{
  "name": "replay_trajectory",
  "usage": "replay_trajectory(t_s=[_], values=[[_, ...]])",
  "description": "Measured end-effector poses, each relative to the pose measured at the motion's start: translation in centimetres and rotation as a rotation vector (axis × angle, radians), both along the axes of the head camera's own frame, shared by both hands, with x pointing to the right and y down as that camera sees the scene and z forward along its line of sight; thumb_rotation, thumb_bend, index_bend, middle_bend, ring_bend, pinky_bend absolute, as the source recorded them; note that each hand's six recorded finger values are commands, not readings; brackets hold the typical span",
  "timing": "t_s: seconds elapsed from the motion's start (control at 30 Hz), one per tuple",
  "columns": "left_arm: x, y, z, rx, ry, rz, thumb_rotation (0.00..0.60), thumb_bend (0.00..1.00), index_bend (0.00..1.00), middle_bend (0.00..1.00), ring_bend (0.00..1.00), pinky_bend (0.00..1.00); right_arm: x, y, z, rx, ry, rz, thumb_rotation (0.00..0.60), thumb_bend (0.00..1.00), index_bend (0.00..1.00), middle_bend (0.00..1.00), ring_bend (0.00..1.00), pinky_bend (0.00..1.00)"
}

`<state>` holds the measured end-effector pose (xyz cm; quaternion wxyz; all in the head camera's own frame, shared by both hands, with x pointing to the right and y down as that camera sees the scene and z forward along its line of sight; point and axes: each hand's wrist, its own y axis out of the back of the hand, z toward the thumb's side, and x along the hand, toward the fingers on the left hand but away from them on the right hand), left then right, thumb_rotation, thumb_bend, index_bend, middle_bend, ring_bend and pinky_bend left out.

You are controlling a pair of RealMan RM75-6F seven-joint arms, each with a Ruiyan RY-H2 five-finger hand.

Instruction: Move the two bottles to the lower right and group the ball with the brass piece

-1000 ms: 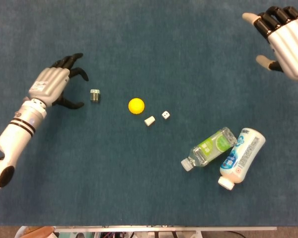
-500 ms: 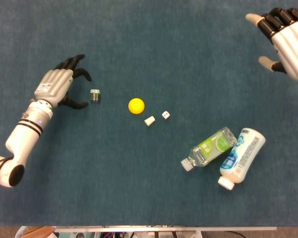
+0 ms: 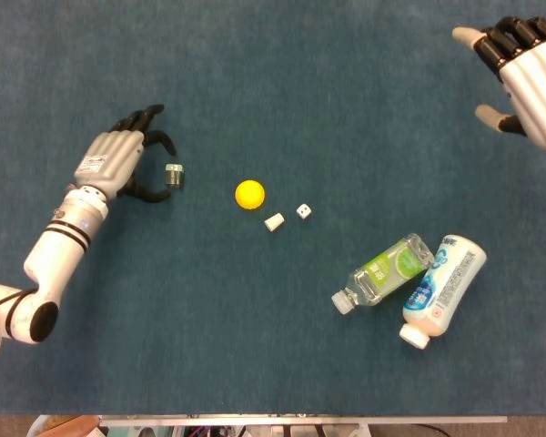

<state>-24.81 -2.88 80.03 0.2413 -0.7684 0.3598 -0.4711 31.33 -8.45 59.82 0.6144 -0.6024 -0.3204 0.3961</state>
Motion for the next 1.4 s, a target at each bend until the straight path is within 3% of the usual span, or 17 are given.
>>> replay_trajectory(t_s=[1.4], values=[[0.95,-0.60,1.00,-0.016,0.016,-0.023,0.600,0.16,0.47,0.00,0.00,0.11,0.86,0.27,0.74,-0.024,-0.011,0.019,0.600,0.00,0.25,0.43,0.32,0.40]])
